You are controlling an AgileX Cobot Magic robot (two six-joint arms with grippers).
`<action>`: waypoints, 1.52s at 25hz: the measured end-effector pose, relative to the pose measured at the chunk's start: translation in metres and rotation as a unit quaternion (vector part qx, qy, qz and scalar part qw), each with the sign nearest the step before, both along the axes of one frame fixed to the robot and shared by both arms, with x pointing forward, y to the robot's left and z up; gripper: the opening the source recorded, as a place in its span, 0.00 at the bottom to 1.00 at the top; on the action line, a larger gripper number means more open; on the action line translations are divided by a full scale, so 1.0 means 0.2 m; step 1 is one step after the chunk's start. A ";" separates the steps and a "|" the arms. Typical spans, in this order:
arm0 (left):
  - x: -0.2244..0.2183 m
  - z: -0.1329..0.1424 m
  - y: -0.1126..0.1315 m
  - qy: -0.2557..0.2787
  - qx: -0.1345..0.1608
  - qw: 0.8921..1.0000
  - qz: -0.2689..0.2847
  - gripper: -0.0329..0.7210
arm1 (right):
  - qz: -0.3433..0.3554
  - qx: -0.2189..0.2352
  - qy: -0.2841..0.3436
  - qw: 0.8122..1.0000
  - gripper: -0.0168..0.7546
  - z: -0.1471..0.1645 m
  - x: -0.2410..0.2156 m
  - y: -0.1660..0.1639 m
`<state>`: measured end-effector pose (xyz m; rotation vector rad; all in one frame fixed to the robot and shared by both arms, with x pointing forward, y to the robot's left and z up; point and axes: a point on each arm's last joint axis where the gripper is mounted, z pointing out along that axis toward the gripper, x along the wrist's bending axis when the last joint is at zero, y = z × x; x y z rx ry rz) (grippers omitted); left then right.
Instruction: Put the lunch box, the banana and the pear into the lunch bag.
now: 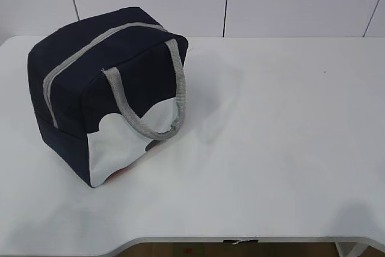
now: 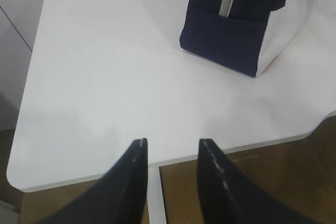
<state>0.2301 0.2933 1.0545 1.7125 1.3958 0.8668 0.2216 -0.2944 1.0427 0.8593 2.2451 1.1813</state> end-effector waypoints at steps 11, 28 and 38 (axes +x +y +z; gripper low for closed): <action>0.00 0.00 0.00 0.000 0.000 1.000 0.000 0.37 | -0.001 0.001 0.001 1.000 0.45 0.00 0.00 0.00; 0.00 0.00 0.00 0.000 0.000 1.000 0.000 0.37 | -0.150 0.001 0.002 0.989 0.45 0.00 0.01 0.02; 0.00 0.00 0.00 0.000 0.000 1.000 0.000 0.37 | -0.242 0.002 0.002 0.970 0.45 0.00 0.02 0.04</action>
